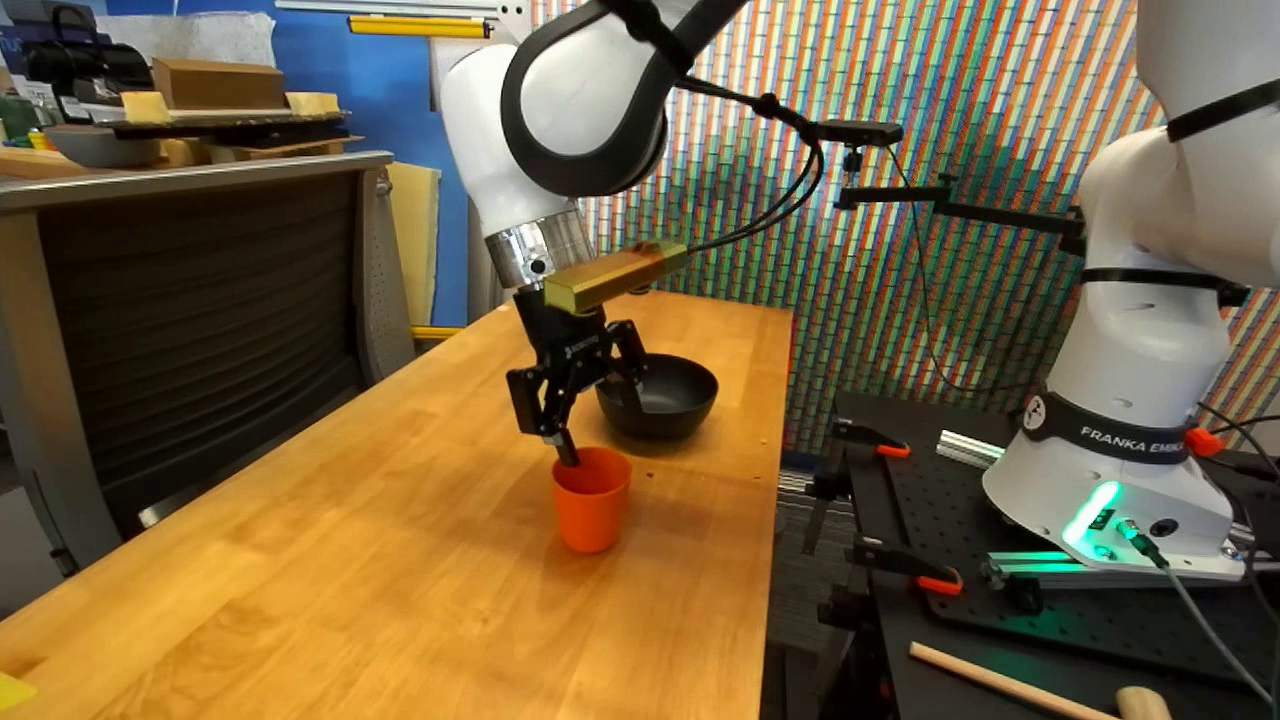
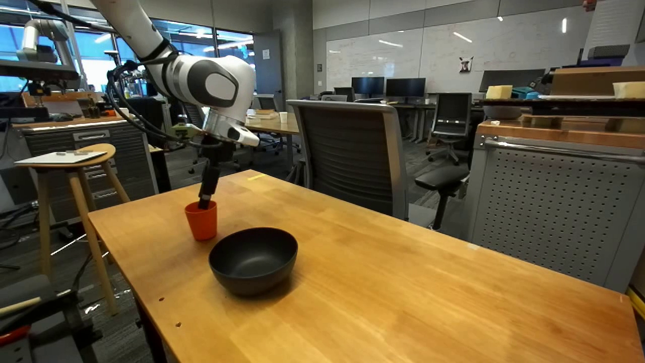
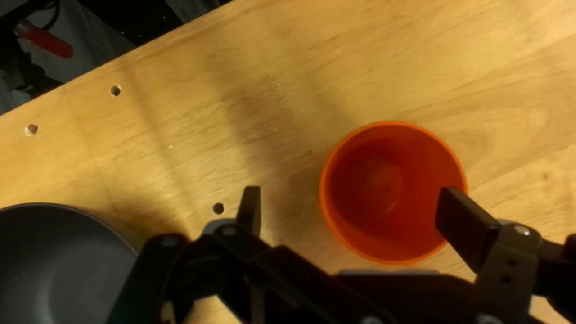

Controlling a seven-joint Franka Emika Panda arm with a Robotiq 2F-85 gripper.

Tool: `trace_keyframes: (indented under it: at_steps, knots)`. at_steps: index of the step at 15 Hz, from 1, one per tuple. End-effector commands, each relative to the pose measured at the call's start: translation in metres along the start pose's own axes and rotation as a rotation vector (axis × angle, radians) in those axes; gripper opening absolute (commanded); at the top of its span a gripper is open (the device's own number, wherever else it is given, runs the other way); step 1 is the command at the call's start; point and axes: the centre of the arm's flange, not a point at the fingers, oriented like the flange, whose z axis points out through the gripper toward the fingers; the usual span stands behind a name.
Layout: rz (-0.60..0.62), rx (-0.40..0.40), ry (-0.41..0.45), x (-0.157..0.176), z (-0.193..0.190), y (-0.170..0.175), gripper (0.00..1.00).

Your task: Pick up the orange cup from the table and put it in the bowl

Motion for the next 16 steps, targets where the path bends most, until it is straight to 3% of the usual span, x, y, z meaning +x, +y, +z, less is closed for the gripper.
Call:
trace_keyframes:
  at_steps: [1,2,4,12,16]
  knots:
    - [0.057,0.031,0.025,0.015,0.015,0.003,1.00]
    - [0.062,0.037,0.028,0.019,0.018,0.004,0.75]
    - [0.066,0.055,0.031,0.022,0.022,0.005,0.68]
    - [0.081,0.173,-0.014,-0.001,0.015,0.010,0.04]
    - [0.093,0.198,-0.026,-0.016,0.007,0.019,0.00]
